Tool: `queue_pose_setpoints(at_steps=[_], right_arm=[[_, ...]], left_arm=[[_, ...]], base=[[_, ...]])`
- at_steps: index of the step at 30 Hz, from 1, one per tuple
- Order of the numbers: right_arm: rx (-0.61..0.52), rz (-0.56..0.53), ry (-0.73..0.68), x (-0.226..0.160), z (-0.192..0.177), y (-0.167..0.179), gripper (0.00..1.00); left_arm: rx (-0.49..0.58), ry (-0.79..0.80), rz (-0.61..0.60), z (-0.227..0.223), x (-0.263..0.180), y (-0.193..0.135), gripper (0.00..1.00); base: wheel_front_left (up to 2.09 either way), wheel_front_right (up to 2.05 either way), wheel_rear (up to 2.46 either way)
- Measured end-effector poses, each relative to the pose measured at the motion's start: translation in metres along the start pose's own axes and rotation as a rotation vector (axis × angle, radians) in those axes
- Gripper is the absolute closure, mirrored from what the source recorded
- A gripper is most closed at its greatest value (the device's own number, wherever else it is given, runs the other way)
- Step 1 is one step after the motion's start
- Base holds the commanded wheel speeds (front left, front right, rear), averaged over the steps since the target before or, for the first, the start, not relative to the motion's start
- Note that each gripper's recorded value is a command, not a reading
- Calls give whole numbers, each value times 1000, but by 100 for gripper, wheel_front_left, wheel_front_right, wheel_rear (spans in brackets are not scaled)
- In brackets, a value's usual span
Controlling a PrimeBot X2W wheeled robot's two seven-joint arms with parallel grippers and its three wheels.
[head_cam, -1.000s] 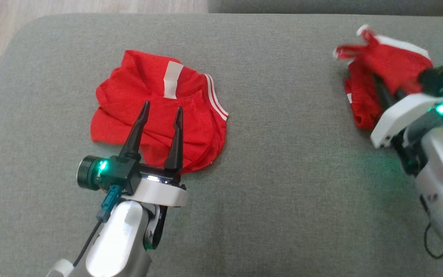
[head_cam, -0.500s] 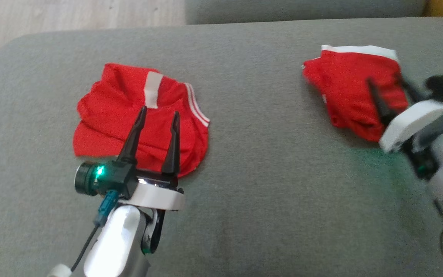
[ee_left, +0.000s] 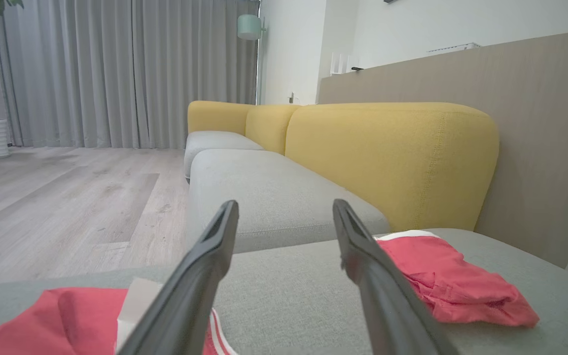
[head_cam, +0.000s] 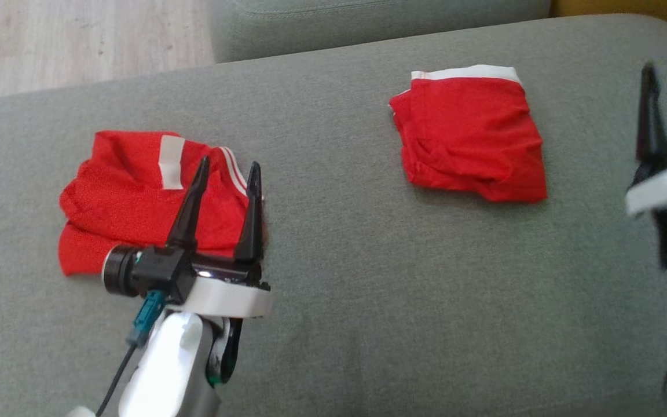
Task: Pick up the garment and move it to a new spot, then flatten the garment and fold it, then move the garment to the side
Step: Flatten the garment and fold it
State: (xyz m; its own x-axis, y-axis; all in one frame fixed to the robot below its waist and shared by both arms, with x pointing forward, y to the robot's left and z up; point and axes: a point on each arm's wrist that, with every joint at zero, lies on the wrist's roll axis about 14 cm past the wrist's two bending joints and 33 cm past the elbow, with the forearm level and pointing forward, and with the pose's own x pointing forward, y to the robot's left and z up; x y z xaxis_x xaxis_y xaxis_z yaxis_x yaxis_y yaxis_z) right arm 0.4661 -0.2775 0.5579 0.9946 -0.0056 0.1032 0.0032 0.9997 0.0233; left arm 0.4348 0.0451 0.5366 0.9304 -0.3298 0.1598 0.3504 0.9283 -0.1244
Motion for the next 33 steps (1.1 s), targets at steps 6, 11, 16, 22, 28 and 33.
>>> queue_pose_setpoints(at_steps=[6, 11, 16, 22, 28, 33], right_arm=[[69, -81, 55, -68, -48, 19, 0], [93, -115, 70, -87, -58, 28, 0], [77, -112, 46, -82, -51, 29, 0], [71, -90, 67, -69, -55, 35, 100], [65, -34, 102, -26, -59, 49, 100], [51, -6, 189, 19, -80, 54, 100]], left_arm=[[-23, 52, 5, -17, -12, -3, 0], [-27, 77, 13, -26, -18, -1, 0], [-28, 82, 18, -28, -18, 1, 0], [-31, 96, 23, -34, -18, 5, 0], [-25, 107, 40, -41, -9, 17, 0], [-19, 123, 58, -51, -3, 29, 0]], base=[[0, 0, 0], [0, 0, 0], [0, 0, 0], [0, 0, 0], [0, 0, 0], [0, 0, 0]])
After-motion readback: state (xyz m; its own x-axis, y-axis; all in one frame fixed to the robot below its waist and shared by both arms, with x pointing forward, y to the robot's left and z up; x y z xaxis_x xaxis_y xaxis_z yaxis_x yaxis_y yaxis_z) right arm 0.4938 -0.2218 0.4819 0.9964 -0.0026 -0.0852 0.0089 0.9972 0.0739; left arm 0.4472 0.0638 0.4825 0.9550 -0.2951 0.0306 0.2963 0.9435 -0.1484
